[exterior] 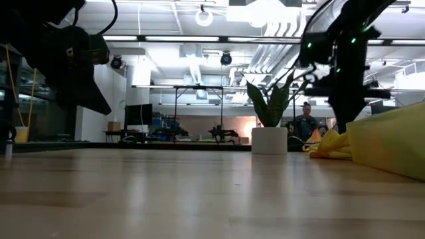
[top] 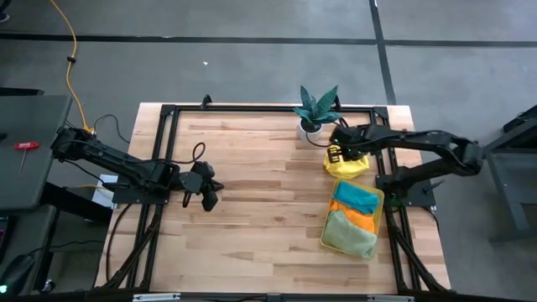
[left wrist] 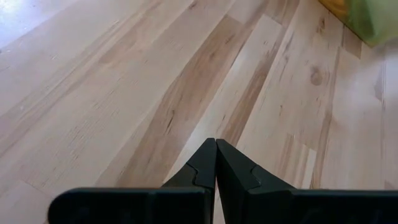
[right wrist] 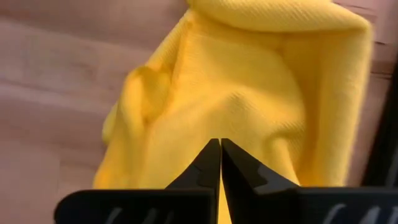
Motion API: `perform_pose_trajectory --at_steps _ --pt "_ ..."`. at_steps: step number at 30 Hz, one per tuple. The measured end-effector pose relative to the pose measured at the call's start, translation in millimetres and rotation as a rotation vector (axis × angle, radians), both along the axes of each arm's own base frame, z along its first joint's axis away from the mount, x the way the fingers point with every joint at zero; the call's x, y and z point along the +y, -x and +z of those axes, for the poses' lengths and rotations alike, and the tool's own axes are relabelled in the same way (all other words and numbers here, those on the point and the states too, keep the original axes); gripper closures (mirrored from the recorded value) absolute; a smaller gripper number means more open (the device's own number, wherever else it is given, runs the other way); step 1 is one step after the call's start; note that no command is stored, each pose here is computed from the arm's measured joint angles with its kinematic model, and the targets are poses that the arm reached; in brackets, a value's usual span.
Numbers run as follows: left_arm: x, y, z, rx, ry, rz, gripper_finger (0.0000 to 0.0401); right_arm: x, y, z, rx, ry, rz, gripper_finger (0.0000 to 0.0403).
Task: Fold microfiber towels
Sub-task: Fold the yellow microfiber cloth
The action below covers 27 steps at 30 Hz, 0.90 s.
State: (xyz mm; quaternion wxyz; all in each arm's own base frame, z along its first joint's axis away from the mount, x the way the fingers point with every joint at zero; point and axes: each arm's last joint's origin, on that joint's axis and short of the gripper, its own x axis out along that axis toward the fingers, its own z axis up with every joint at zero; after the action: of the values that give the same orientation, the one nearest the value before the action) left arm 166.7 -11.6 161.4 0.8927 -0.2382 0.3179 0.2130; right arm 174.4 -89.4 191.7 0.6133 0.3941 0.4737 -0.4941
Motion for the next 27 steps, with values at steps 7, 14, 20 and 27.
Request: perform_pose_trajectory --at_steps 7,14,20,27 --pt "-0.1 -0.3 0.3 -0.006 0.007 0.004 0.0401 -11.6 -22.6 -24.5 0.025 -0.031 0.041 0.0401" --pt "-0.4 -0.2 0.1 -0.005 0.023 0.002 0.0401 3.8 -38.6 -40.0 0.04 -0.105 0.157 0.0403" --pt "-0.5 -0.1 0.0 -0.002 0.018 -0.004 0.0401 15.8 -54.1 -39.9 -0.067 -0.088 0.168 0.0403" --pt "-0.7 -0.1 -0.1 0.0 0.021 -0.01 0.0401 26.8 -73.8 -41.5 -0.215 -0.078 0.152 0.0403"
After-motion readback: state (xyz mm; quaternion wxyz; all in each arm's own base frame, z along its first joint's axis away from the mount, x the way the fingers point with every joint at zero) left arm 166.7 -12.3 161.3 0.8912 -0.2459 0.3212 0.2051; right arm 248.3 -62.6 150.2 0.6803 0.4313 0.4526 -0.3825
